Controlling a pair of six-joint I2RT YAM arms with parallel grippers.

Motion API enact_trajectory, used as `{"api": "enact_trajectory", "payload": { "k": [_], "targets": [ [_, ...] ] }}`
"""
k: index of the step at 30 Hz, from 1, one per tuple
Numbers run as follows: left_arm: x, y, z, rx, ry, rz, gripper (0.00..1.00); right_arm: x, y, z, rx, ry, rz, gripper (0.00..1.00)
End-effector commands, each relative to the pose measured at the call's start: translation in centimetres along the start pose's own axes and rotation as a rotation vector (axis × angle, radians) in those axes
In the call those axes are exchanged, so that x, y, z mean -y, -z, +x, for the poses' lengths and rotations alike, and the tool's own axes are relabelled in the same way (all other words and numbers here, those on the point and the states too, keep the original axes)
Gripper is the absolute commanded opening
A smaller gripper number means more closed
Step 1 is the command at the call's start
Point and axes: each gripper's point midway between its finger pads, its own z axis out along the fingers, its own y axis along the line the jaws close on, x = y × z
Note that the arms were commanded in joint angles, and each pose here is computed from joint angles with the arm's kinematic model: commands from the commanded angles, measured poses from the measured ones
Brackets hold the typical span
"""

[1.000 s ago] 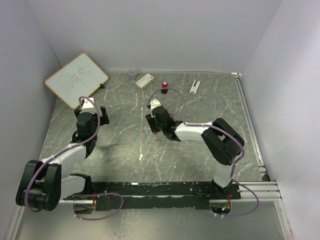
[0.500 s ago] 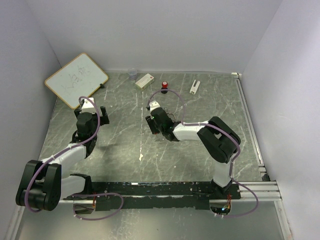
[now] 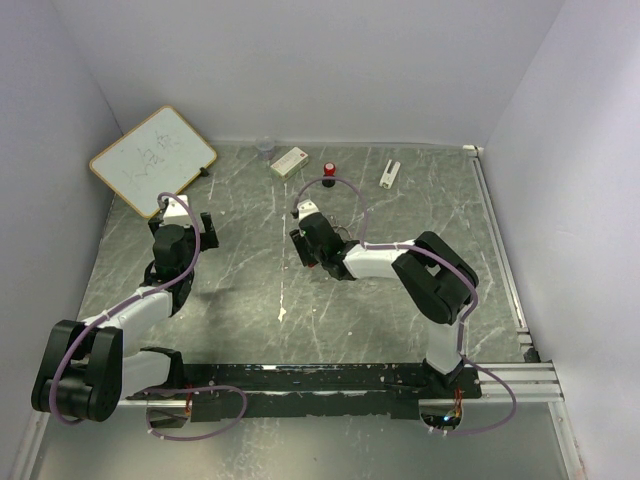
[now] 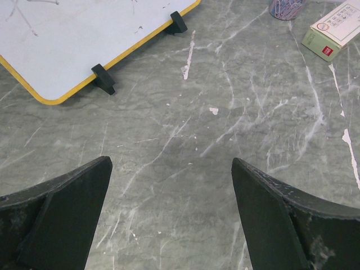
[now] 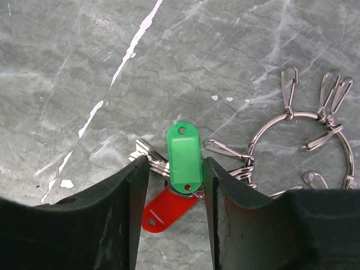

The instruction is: Remove the keys from the keyring

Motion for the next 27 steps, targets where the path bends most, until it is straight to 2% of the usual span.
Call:
{"api": "enact_trajectory", "payload": {
  "k": [1,11,17,23,27],
  "targets": [
    [0.7,-0.3,-2.1,0.058,0.028,0.020,0.99,0.3,0.6,0.1,-0.014,-0.021,0.010,0.43],
    [0.5,-0.2,-2.2,0.065,0.030,0.011,0.99,0.4,0.3,2.7,-0.085,-0.032,0.002,0.24],
    [0.3,-0.1,-2.2,0.068,0.031,-0.001,0.99,0.3,-0.3,2.4,-0.113,-0.026,-0.007,0.00],
    [0.4,-0.2,-2.1,0.064,0.030,0.001,0.99,0.2,-0.3,2.1,-0.115,-0.025,-0.011,0.00],
    [0.4,-0.3,-2.1,0.060,0.030,0.003,0.99,0.1,0.9,0.1,-0.059,-0.046,-0.025,0.00]
  ]
}}
